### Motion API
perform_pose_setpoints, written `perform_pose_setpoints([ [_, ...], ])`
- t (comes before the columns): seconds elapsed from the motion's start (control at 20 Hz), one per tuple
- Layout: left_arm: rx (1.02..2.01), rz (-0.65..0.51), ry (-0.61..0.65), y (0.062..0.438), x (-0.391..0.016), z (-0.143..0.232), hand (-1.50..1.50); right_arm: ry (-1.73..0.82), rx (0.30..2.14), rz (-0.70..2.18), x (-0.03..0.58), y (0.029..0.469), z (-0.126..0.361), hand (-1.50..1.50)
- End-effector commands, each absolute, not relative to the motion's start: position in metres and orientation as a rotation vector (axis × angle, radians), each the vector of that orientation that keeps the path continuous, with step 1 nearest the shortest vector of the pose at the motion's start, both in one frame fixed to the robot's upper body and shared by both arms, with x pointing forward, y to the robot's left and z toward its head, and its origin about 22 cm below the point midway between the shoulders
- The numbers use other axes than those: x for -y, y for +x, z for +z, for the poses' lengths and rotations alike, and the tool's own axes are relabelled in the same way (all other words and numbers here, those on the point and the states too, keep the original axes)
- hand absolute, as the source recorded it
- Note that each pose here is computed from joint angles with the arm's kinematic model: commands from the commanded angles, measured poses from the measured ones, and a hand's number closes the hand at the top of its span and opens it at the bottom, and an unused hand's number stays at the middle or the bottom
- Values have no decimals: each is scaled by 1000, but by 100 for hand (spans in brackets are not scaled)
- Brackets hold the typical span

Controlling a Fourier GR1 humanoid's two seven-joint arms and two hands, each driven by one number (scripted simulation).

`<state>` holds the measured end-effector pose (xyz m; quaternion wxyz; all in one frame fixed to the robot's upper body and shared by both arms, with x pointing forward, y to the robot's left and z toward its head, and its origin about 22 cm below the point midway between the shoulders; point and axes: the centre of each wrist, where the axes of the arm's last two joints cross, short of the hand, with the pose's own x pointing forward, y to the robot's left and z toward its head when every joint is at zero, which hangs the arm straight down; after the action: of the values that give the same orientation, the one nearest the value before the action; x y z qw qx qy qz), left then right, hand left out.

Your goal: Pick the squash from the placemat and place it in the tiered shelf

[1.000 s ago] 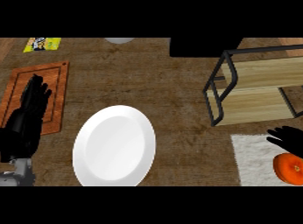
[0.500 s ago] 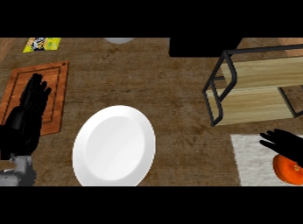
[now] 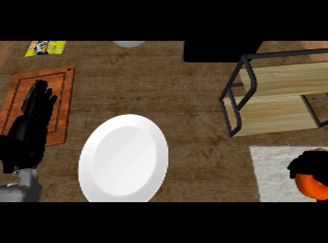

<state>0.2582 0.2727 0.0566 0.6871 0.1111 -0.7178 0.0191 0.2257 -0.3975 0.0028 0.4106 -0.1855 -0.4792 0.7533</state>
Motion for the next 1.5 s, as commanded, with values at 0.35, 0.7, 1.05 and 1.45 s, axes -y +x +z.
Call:
perform_pose_setpoints([
  [0.35, 1606, 59, 246, 240, -266, 55, 0, -602, 1351, 1811, 379, 216, -3, 150],
  [0.7, 1599, 59, 268, 251, -275, 56, 0, -705, 1068, 1293, 326, 180, -44, 150],
  [1.05, 1582, 47, 284, 239, -282, 46, 0, -695, 1276, 1085, 265, 164, 40, 150],
  [1.45, 1590, 68, 289, 241, -281, 50, 0, -770, 1521, 657, 261, 122, 137, 150],
])
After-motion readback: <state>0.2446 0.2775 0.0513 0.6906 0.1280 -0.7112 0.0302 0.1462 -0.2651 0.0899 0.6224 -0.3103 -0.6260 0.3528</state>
